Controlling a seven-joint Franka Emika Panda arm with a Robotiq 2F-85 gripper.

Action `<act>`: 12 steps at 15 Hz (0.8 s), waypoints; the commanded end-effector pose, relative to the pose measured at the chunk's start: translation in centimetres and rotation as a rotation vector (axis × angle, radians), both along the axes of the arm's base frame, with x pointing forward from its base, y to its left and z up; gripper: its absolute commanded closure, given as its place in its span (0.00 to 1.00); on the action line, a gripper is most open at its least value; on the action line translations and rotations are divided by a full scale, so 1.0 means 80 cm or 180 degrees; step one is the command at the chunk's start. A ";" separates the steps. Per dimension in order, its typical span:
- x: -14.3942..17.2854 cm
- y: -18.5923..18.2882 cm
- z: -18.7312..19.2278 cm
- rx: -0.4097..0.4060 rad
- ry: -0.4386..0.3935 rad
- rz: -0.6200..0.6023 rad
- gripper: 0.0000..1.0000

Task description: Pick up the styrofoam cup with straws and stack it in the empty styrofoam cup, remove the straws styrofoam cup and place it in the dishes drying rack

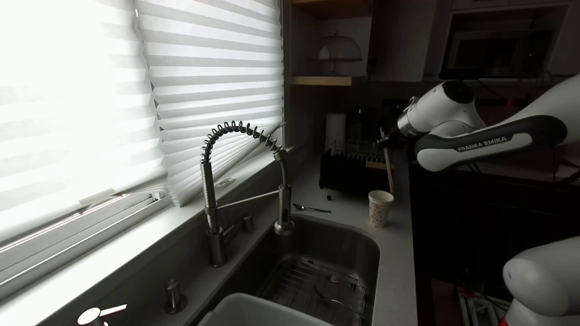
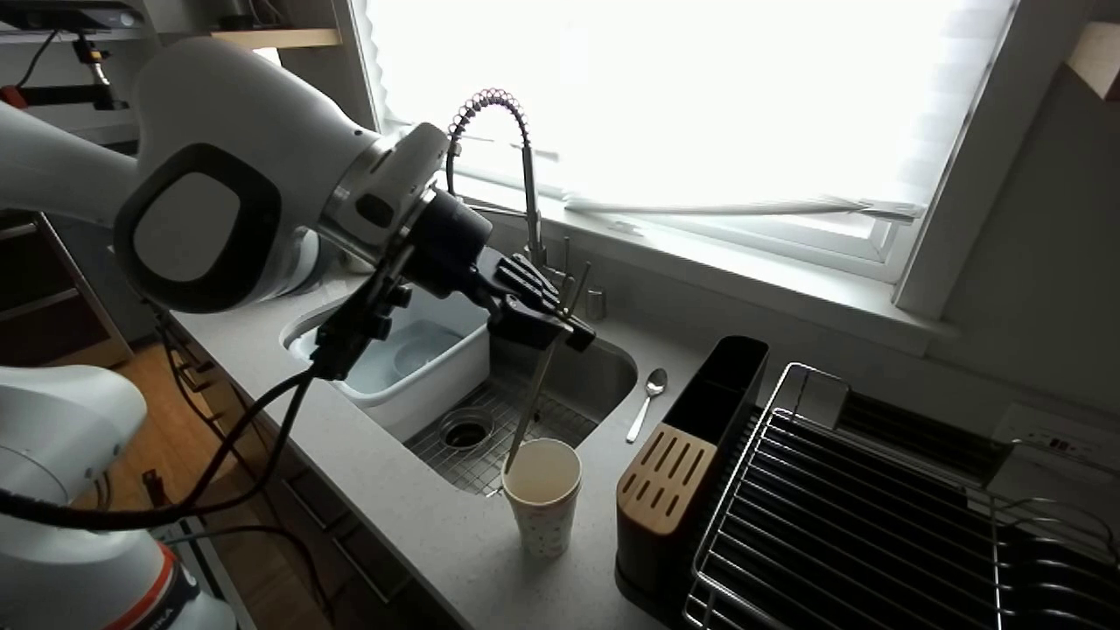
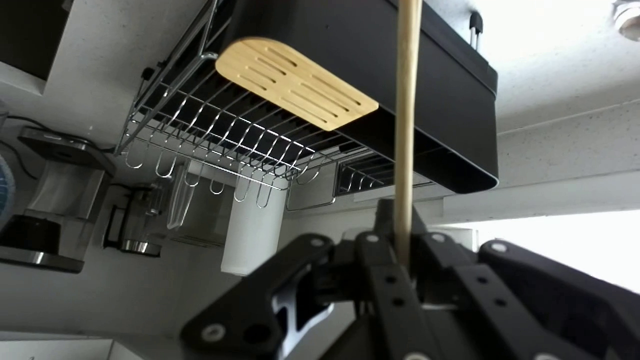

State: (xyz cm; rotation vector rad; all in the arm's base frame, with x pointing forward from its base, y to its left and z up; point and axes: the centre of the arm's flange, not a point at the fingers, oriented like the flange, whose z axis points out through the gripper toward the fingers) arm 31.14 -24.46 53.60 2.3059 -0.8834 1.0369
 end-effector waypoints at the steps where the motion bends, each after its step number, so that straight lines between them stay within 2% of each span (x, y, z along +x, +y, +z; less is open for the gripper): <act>1: 0.001 0.000 -0.002 0.0007 0.0009 0.0003 0.96; 3: 0.002 -0.001 -0.004 0.0019 0.0020 0.0005 0.96; 4: 0.002 -0.001 -0.004 0.0019 0.0020 0.0004 0.99; 6: 0.004 -0.013 0.012 -0.0093 -0.0135 -0.0096 0.99; 7: 0.003 -0.021 0.024 -0.0144 -0.0239 -0.0142 0.99; 12: -0.003 -0.068 0.111 -0.0401 -0.1098 -0.0381 0.99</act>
